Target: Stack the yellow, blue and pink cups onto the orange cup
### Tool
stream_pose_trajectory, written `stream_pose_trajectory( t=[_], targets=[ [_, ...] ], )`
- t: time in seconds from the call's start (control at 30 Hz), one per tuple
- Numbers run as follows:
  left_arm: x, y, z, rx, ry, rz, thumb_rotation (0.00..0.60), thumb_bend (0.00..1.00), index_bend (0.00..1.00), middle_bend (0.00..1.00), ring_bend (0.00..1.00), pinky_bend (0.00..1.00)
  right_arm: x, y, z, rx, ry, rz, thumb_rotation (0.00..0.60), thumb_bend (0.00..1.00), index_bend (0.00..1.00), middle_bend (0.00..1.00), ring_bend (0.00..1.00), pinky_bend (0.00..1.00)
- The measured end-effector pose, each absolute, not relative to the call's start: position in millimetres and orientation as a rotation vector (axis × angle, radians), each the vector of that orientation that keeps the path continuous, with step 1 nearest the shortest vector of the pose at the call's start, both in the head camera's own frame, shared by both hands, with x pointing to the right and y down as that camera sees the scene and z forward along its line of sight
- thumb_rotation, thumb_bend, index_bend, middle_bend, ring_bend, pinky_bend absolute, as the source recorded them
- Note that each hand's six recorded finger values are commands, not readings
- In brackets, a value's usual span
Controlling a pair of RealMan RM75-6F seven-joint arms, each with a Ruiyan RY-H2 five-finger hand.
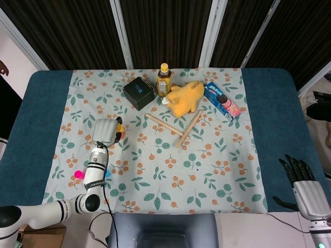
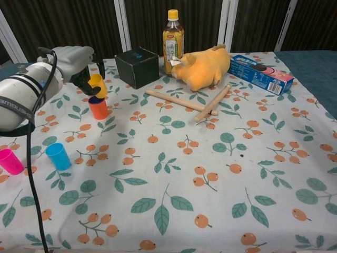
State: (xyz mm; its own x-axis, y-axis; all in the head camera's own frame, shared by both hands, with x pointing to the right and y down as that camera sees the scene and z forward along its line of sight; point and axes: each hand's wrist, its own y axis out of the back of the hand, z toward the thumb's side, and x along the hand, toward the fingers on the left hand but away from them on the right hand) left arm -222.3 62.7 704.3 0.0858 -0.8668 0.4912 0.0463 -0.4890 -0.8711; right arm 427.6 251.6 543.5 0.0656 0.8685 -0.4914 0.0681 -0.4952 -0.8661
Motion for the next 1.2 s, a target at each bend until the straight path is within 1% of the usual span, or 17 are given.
stream_pose_trajectory(
  t=[0.2, 0.27, 0.4, 0.47, 0.57, 0.63, 0.8, 0.93, 1.07, 1.2],
  targets=[
    [-226.1, 66.9, 713.8, -1.601, 0.806, -1.527, 0.6, 0.36, 0.51, 1.0, 1.0, 1.0, 427.8, 251.7, 543.0, -1.666, -0.949, 1.5, 0.6, 0.11, 0.0, 0.0, 0.0, 0.0],
    [-227.3, 67.8, 716.0, -1.598, 0.799, -1.532, 0.6, 0.36, 0.49, 1.0, 1.0, 1.0, 427.7, 251.8, 543.3, -1.667, -0.947, 1.502, 0.6, 0.11, 0.0, 0.0, 0.0, 0.0],
    [-228.8, 68.9, 719.8, -1.601, 0.794, -1.539, 0.6, 0.36, 0.4, 1.0, 1.0, 1.0, 427.9, 251.9, 543.5, -1.665, -0.947, 1.503, 0.6, 0.11, 0.0, 0.0, 0.0, 0.0],
    [-229.0, 70.0, 721.1, -1.604, 0.788, -1.542, 0.6, 0.36, 0.34, 1.0, 1.0, 1.0, 428.1, 251.8, 543.6, -1.664, -0.947, 1.504, 0.6, 0.11, 0.0, 0.0, 0.0, 0.0],
    [-229.3, 71.6, 721.7, -1.615, 0.786, -1.544, 0.6, 0.36, 0.09, 1.0, 1.0, 1.0, 427.8, 251.9, 544.0, -1.665, -0.944, 1.505, 0.6, 0.11, 0.0, 0.0, 0.0, 0.0],
    [-229.4, 73.1, 721.4, -1.623, 0.785, -1.543, 0.6, 0.36, 0.01, 1.0, 1.0, 1.0, 427.4, 252.3, 544.4, -1.666, -0.941, 1.505, 0.6, 0.11, 0.0, 0.0, 0.0, 0.0],
    [-226.9, 79.5, 713.8, -1.658, 0.783, -1.514, 0.6, 0.36, 0.0, 1.0, 1.0, 1.0, 426.1, 253.3, 545.9, -1.668, -0.931, 1.506, 0.6, 0.11, 0.0, 0.0, 0.0, 0.0],
    [-222.7, 91.7, 700.2, -1.723, 0.777, -1.465, 0.6, 0.36, 0.0, 1.0, 1.0, 1.0, 425.2, 253.5, 547.6, -1.669, -0.923, 1.508, 0.6, 0.11, 0.0, 0.0, 0.0, 0.0],
    [-221.6, 116.5, 676.2, -1.839, 0.756, -1.396, 0.6, 0.36, 0.03, 1.0, 1.0, 1.0, 423.1, 255.0, 550.1, -1.672, -0.905, 1.512, 0.6, 0.11, 0.0, 0.0, 0.0, 0.0],
    [-234.8, 146.7, 650.2, -1.939, 0.713, -1.346, 0.6, 0.36, 0.05, 1.0, 1.0, 1.0, 419.7, 256.9, 553.0, -1.678, -0.886, 1.512, 0.6, 0.11, 0.0, 0.0, 0.0, 0.0]
  ],
)
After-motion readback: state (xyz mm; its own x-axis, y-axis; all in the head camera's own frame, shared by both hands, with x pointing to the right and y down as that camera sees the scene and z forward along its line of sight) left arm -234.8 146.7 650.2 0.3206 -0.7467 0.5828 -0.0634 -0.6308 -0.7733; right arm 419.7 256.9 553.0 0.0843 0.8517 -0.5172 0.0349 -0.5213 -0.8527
